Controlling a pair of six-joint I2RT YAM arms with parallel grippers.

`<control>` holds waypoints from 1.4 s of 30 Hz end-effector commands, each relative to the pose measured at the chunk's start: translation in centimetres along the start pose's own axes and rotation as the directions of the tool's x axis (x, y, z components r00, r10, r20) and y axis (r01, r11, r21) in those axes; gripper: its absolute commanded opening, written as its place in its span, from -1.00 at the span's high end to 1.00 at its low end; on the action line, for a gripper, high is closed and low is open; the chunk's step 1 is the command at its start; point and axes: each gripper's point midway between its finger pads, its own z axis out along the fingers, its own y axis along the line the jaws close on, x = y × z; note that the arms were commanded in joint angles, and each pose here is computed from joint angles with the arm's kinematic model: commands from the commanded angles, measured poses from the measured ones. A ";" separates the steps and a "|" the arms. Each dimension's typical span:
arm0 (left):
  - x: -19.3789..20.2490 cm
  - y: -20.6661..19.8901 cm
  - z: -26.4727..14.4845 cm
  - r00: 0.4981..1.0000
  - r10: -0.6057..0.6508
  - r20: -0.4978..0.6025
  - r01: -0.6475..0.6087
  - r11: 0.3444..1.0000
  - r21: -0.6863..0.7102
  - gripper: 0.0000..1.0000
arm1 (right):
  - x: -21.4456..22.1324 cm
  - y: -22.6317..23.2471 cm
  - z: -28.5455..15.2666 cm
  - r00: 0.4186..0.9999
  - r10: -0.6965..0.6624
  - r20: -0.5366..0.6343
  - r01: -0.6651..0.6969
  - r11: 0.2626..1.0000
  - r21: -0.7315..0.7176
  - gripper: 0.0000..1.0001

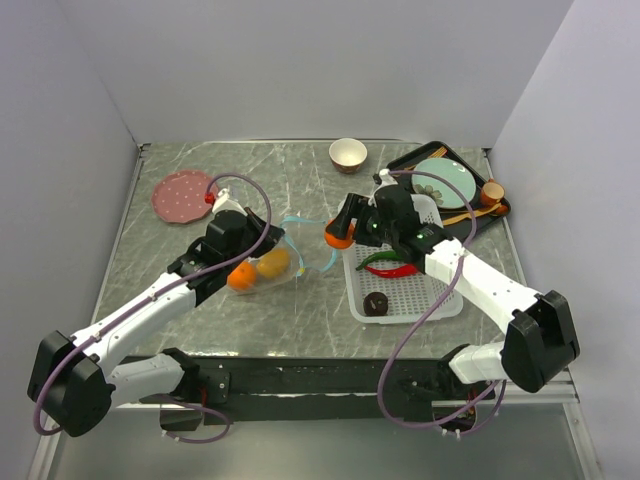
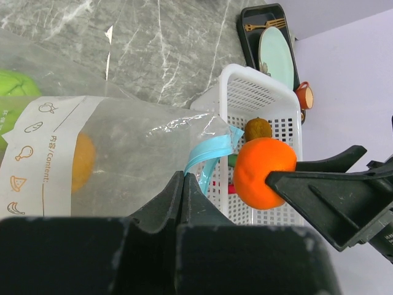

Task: Place the food in the zip-top bag and seal the zipper
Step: Place the fake fruit in the zipper food storage bag.

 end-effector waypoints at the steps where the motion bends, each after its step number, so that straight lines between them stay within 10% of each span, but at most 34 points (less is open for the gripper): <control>1: -0.6 -0.7 -0.1 1.000 -0.005 0.021 0.004 0.999 0.035 0.99 | -1.9 3.2 -0.4 0.998 0.002 0.069 0.003 0.997 -0.071 -0.43; 42: -1.8 -3.0 -2.5 0.998 0.026 0.056 -0.034 0.989 0.146 0.99 | 4.2 8.6 3.6 0.990 -0.092 -0.105 0.074 0.984 -0.163 -0.55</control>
